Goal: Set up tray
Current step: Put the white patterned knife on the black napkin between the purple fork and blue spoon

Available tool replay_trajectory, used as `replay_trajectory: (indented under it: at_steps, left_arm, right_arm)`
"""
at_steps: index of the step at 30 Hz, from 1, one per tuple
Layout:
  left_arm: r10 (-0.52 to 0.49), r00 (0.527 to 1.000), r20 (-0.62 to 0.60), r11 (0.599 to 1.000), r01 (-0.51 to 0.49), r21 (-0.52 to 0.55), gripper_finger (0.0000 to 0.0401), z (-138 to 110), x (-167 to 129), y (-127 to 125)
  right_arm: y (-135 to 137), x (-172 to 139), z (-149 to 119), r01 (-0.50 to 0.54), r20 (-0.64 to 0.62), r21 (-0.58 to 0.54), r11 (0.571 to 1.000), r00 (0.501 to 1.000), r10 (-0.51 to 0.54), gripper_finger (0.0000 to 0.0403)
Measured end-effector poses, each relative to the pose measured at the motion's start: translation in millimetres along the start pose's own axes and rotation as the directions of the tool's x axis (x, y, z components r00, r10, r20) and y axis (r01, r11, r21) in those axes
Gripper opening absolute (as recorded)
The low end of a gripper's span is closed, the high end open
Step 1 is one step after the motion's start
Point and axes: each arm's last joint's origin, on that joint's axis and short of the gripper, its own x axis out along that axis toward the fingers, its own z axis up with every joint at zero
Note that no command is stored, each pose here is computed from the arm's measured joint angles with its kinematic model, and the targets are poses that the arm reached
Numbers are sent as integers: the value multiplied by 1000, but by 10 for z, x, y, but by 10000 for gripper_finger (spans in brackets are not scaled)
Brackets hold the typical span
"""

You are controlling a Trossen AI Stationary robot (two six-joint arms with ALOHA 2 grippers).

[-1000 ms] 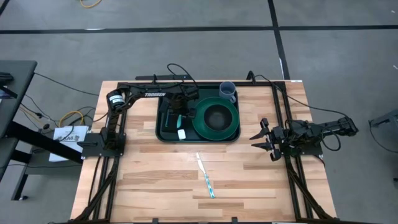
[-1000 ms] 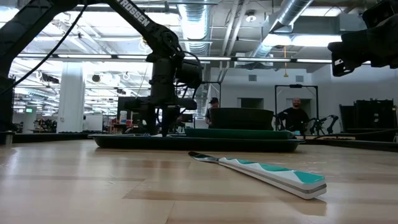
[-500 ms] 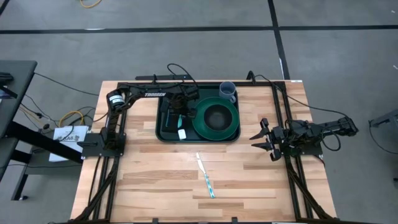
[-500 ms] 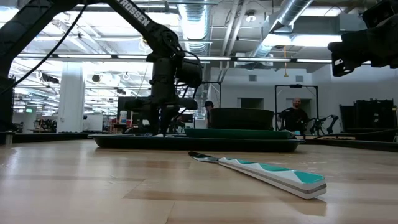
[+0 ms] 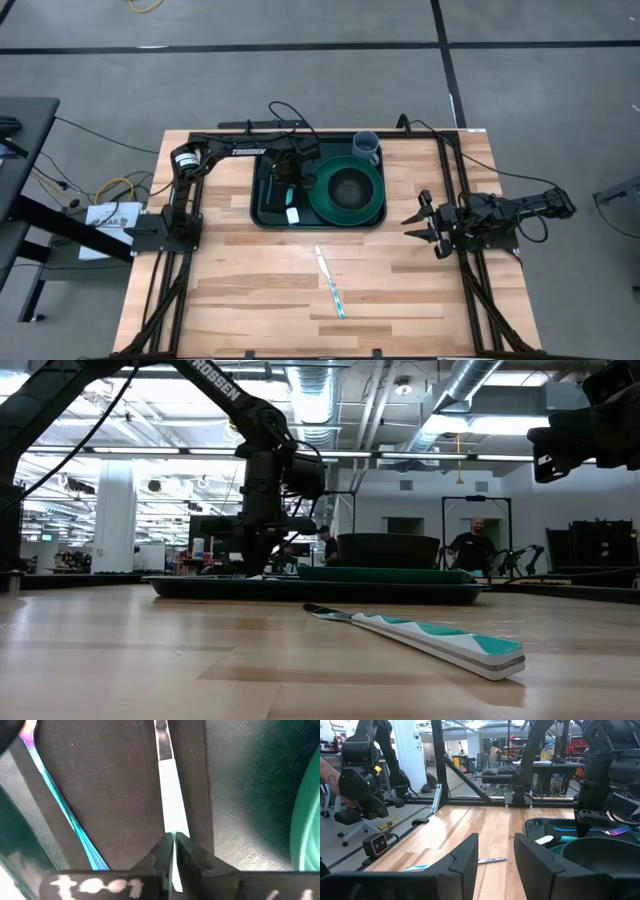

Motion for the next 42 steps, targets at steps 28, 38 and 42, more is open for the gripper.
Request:
replay_trajectory:
  at_steps: [28,38,42]
  left_arm:
    - [-19,1000,6,1000,18,24,119,20,-44,-49]
    - [-77,995,58,997,76,16,118,106,-221,-140]
    - [-80,995,55,997,79,19,118,81,-223,-163]
  right_arm:
    - [0,0,0,0,0,0,1000,1000,0,118]
    - [0,0,-1,0,0,0,1000,1000,0,118]
    - [0,0,0,0,0,0,1000,1000,0,118]
